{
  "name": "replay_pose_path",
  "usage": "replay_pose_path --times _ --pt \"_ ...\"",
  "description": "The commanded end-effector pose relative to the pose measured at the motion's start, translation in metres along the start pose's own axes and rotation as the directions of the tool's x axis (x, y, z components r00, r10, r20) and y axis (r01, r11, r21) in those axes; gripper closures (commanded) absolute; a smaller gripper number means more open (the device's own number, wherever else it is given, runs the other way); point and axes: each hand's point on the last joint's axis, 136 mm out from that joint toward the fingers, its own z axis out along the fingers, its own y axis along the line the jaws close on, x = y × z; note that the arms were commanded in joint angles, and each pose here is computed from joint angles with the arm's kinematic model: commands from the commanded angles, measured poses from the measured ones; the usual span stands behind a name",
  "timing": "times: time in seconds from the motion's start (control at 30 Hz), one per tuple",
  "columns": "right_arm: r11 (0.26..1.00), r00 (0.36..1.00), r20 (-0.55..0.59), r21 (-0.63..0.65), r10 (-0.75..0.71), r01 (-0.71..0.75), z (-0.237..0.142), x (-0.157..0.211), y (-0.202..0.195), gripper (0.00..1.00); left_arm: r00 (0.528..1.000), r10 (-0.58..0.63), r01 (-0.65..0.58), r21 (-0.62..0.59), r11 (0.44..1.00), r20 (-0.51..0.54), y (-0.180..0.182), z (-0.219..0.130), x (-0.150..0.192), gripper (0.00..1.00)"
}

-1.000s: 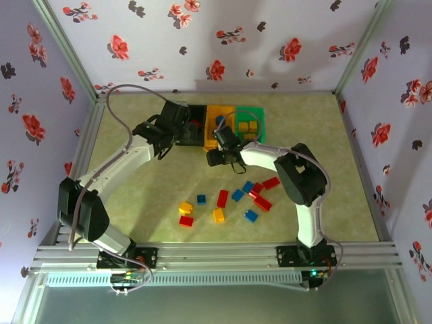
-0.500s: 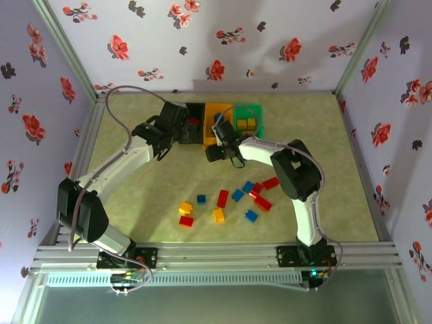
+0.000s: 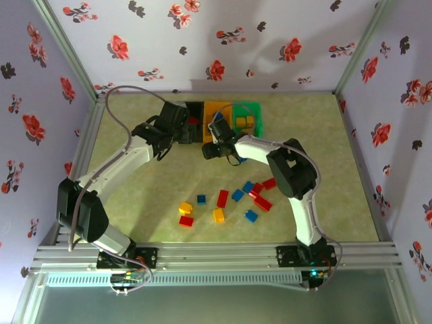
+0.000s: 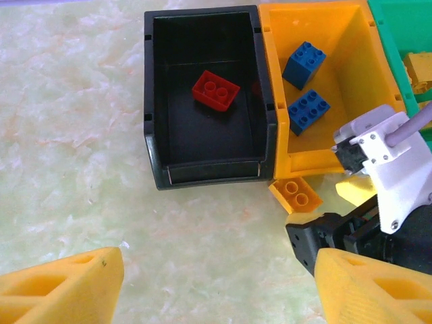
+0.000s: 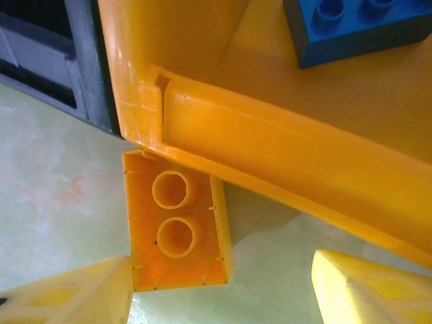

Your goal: Sort the legos into containers by color

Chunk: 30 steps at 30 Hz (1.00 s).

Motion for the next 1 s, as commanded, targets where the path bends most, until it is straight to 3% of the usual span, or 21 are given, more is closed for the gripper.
replay_pose_path --times 0.0,0.23,0.6,0.97 --pt "0.999 1.0 0.03 0.051 0.006 -0.007 0.003 -0.007 0.007 0.3 0.999 -0.03 0.03 -0.024 0.999 0.026 0.009 -0.006 -0.004 0.25" --pt "0.992 0.997 0.064 0.116 0.05 -0.057 0.008 -0.009 0.002 0.37 0.999 -0.034 0.034 -0.022 0.999 0.031 0.01 -0.008 -0.003 0.25" --pt "0.993 0.995 0.07 0.093 0.065 -0.071 0.015 -0.011 0.008 0.54 0.998 -0.044 0.044 -0.019 0.999 0.038 0.012 -0.011 0.0 0.25" --pt "0.999 0.998 0.058 0.036 -0.004 0.002 -0.004 -0.01 0.018 0.8 0.998 -0.045 0.045 -0.015 0.999 0.047 0.013 -0.016 -0.001 0.25"
